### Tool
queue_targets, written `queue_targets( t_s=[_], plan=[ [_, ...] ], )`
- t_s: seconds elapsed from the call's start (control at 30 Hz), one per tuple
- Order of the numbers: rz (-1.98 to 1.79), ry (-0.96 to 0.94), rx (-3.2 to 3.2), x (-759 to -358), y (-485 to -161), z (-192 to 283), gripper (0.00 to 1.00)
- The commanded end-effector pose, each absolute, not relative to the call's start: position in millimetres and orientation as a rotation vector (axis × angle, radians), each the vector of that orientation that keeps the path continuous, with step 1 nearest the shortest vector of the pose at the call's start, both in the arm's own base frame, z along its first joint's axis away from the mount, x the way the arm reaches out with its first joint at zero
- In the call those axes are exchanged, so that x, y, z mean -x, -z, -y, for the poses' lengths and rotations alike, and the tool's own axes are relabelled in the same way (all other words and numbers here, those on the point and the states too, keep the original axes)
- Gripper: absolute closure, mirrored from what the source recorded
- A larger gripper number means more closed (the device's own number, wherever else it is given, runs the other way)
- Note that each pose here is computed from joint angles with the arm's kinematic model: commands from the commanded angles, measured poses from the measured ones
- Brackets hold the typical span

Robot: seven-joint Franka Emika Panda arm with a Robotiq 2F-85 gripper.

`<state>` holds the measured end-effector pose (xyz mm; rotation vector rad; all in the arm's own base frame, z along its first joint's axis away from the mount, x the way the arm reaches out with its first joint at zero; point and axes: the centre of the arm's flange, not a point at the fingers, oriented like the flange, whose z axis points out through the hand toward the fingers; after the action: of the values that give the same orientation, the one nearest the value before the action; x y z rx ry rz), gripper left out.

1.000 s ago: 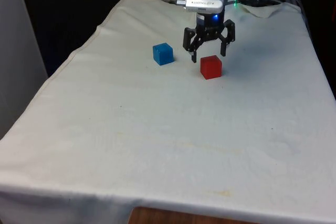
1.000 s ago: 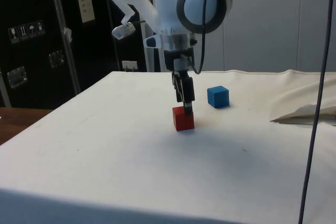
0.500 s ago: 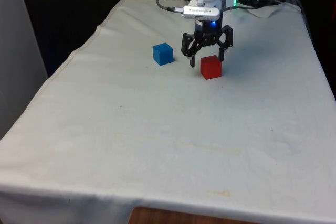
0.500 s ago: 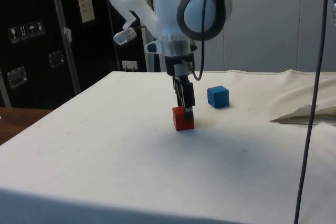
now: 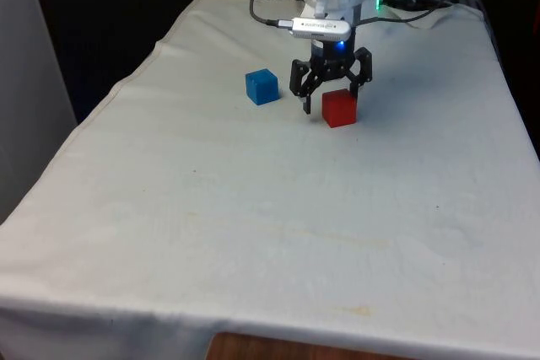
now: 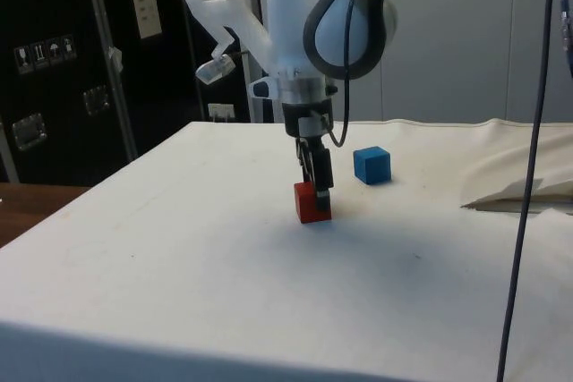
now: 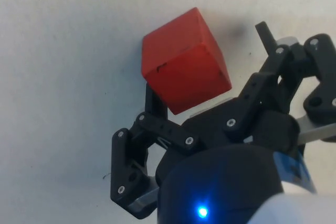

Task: Stack the two cubes.

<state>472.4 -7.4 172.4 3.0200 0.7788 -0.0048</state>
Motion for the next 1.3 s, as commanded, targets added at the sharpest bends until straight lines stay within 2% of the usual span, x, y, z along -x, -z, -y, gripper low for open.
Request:
queue_targets(
  t_s=[0.0,0.33,0.4,0.43,0.57,0.67,0.97,1.23,1.27],
  plan=[
    [-0.781,-0.006,-3.022,-473.1,-171.5,7.1,0.0],
    [-0.778,0.006,-3.022,-472.1,-169.0,8.5,0.0],
    [-0.777,0.007,-3.022,-471.9,-168.6,9.0,0.03],
    [-0.778,0.006,-3.021,-472.3,-168.9,9.0,0.2],
    [-0.777,0.009,-3.022,-472.1,-168.3,9.0,0.66],
    [-0.775,0.009,-3.022,-472.1,-168.3,9.5,0.97],
    [-0.775,0.016,-3.022,-471.2,-169.1,8.9,0.97],
    [-0.774,0.006,-3.024,-468.6,-193.1,9.0,0.97],
    [-0.774,0.001,-3.024,-471.0,-187.4,8.4,0.97]
  ],
)
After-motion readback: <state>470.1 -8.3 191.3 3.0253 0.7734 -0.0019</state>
